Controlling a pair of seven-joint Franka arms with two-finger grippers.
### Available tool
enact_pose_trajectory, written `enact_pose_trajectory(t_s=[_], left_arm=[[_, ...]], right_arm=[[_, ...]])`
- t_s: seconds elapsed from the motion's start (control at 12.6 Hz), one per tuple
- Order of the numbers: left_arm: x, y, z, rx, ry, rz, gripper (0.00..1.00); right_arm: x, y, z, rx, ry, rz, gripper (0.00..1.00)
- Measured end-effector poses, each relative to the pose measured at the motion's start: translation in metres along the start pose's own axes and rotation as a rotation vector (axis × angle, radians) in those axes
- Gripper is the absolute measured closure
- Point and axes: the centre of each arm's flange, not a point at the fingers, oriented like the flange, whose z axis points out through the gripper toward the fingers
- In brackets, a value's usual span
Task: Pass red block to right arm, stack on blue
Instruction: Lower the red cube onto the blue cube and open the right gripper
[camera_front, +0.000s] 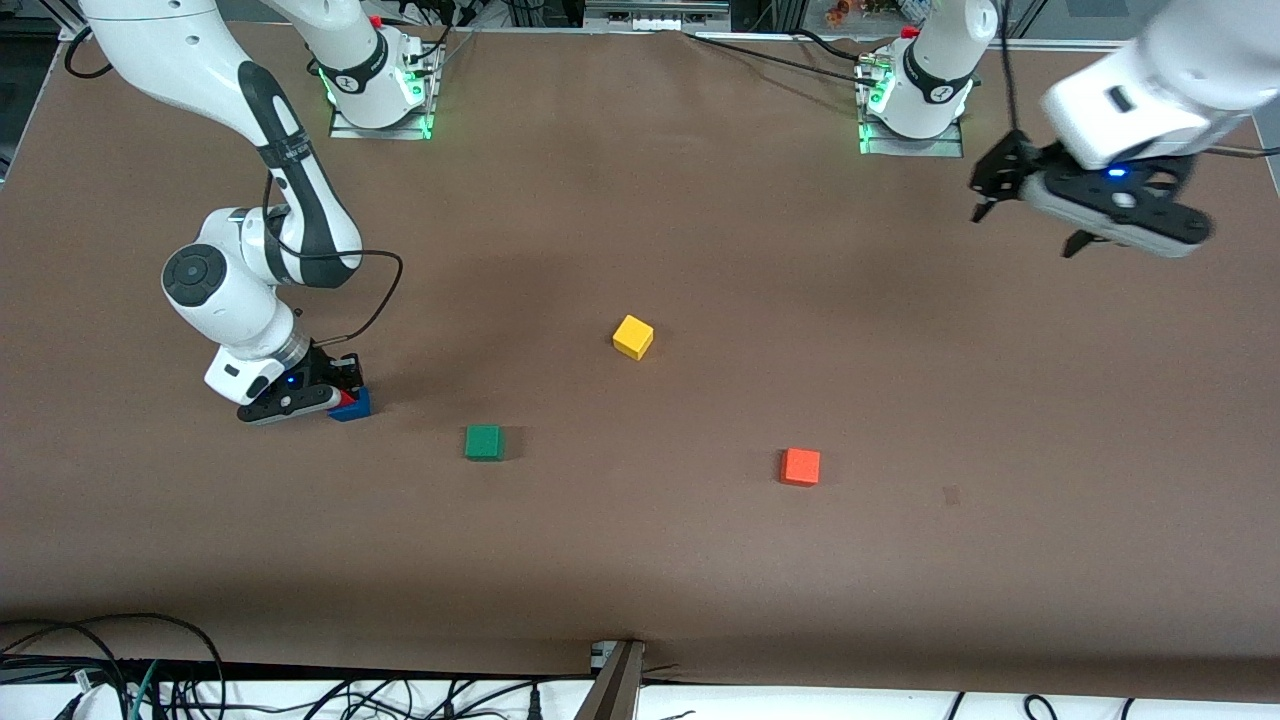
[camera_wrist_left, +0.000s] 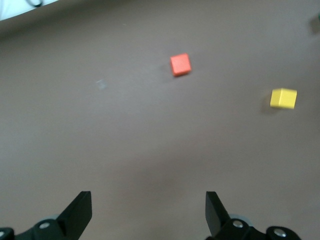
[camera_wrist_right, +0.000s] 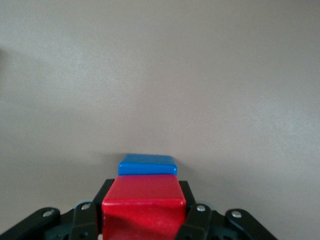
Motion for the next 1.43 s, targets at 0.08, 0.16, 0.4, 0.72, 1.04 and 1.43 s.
enact_pose_trajectory(t_s=[0.08,0.16,0.4,0.72,1.04,1.43], left_arm=[[-0.006,-0.025,-0.003,-0.006,0.014,-0.046,0.0],[-0.009,-0.039,-0.003,-0.01,0.023,-0.075,0.0],[-0.012,-0.044,0.01,-0.017,0.001,-0.163,0.0],[-0.011,-0.039,0.02,-0.004,-0.011,-0.262,0.0],[-0.01,-0.039,0.03,0.007,-0.02,-0.267,0.0],[-0.008,-0.041,0.033,0.008,-0.013,-0.268,0.0]], right_arm=[[0.001,0.0,0.0,0.0,0.001,0.003,0.44],[0.001,0.0,0.0,-0.001,0.003,0.005,0.44],[0.003,0.0,0.0,-0.002,0.005,0.006,0.44],[0.004,0.001,0.0,-0.002,0.006,0.006,0.44],[0.005,-0.002,0.001,-0.002,0.008,0.002,0.17],[0.022,0.0,-0.036,0.016,-0.012,0.001,0.0]])
